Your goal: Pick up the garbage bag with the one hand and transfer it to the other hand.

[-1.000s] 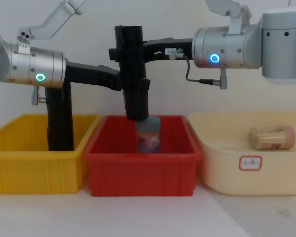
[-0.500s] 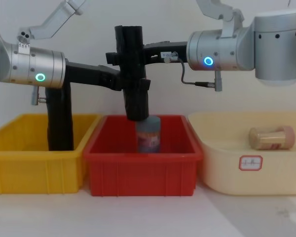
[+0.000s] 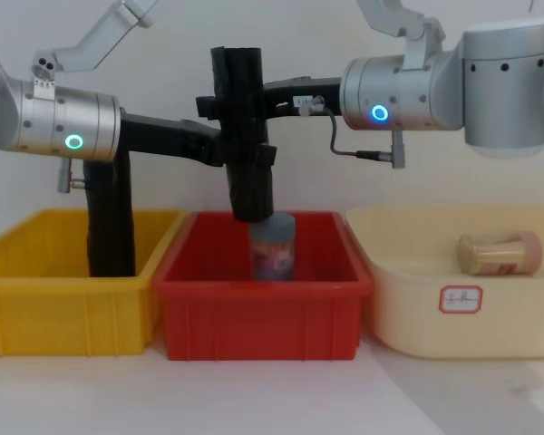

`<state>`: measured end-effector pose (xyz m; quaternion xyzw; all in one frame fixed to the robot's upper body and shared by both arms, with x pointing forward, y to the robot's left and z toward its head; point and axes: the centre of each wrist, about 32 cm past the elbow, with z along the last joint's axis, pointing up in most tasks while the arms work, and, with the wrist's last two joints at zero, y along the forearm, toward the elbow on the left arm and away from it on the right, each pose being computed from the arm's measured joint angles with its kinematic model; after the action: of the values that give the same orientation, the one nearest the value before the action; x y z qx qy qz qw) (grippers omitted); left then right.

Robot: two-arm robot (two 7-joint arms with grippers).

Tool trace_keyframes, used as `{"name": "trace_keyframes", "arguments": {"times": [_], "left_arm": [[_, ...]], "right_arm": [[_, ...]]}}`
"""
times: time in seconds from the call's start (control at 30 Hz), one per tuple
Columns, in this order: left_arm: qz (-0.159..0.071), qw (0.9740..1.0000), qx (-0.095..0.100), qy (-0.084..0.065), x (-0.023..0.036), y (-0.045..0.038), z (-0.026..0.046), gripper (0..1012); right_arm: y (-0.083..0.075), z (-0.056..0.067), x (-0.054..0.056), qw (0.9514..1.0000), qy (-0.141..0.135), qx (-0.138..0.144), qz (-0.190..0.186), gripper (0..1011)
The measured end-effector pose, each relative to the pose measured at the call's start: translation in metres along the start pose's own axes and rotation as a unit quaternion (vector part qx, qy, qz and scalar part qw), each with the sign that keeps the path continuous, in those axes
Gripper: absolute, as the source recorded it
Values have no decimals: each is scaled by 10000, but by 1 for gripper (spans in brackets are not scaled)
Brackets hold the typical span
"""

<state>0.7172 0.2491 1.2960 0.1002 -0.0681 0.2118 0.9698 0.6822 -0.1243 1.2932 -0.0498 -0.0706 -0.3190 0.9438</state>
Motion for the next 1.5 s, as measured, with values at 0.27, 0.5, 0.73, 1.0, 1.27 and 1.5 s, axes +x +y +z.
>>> {"name": "trace_keyframes", "arguments": {"times": [0.27, 0.5, 0.73, 1.0, 1.27, 1.5], "left_arm": [[1, 10000, 0, 0, 0, 0, 0, 464], [2, 10000, 0, 0, 0, 0, 0, 464], [2, 10000, 0, 1, 0, 0, 0, 464], [1, 10000, 0, 1, 0, 0, 0, 464], [0, 10000, 0, 1, 0, 0, 0, 464], [0, 10000, 0, 1, 0, 0, 0, 464]], "right_arm": [[8, 0, -3, 10000, 5, -2, -4, 659], [9, -1, -2, 10000, 7, -3, -7, 538], [11, 0, -1, 10000, 8, -3, -12, 538], [12, 1, -2, 10000, 10, -3, -16, 538], [12, 0, -1, 10000, 11, -4, -17, 538], [12, 0, -2, 10000, 11, -4, -17, 538]]}}
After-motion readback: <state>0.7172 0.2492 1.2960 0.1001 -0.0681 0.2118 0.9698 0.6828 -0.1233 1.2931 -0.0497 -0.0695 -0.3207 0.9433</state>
